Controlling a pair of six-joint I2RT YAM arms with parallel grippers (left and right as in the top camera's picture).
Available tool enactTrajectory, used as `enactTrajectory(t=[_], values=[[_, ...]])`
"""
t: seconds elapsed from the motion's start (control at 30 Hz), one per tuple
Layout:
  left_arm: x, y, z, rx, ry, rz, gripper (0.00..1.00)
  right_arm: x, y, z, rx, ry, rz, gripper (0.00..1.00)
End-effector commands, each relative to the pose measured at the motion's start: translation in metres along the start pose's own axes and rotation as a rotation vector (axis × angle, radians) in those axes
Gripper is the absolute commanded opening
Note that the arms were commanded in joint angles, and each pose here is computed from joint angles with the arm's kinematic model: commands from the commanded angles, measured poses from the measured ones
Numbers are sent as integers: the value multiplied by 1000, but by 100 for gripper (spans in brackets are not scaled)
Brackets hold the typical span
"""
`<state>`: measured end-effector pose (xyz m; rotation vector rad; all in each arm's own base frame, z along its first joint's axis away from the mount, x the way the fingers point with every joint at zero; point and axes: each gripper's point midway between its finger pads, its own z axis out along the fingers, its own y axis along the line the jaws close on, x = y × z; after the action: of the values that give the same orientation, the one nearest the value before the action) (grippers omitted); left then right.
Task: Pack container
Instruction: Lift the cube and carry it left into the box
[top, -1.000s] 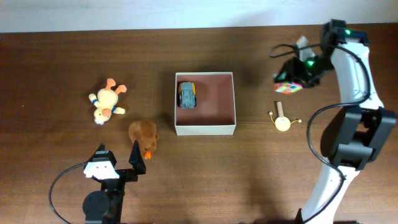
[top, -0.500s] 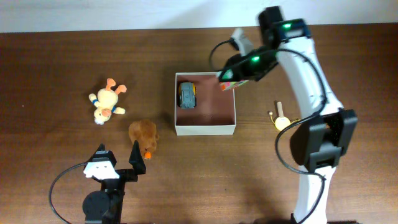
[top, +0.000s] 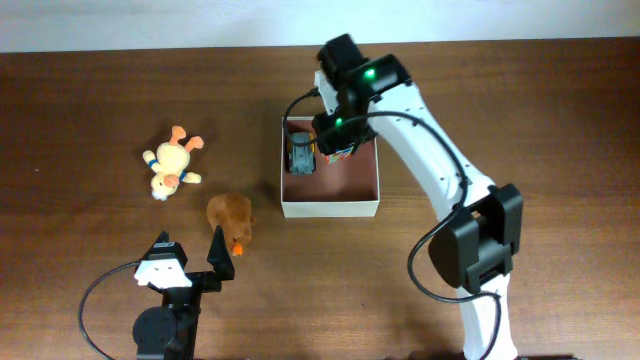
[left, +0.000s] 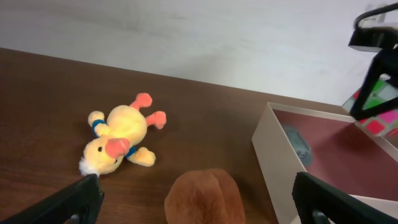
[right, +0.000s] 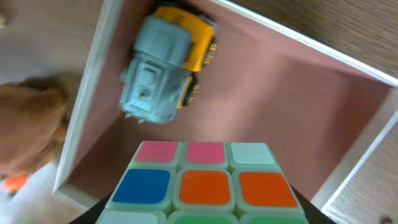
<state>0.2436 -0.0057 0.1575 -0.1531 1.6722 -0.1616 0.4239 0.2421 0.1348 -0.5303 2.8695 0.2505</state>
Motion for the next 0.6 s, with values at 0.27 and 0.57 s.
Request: enactTrajectory(t=[0.27, 0.57], values=[[2, 0, 0, 6, 1, 19, 99, 13, -25, 50, 187, -11, 211, 52], [2, 0, 0, 6, 2, 19, 99, 9, -45, 54, 294, -64, 264, 51]])
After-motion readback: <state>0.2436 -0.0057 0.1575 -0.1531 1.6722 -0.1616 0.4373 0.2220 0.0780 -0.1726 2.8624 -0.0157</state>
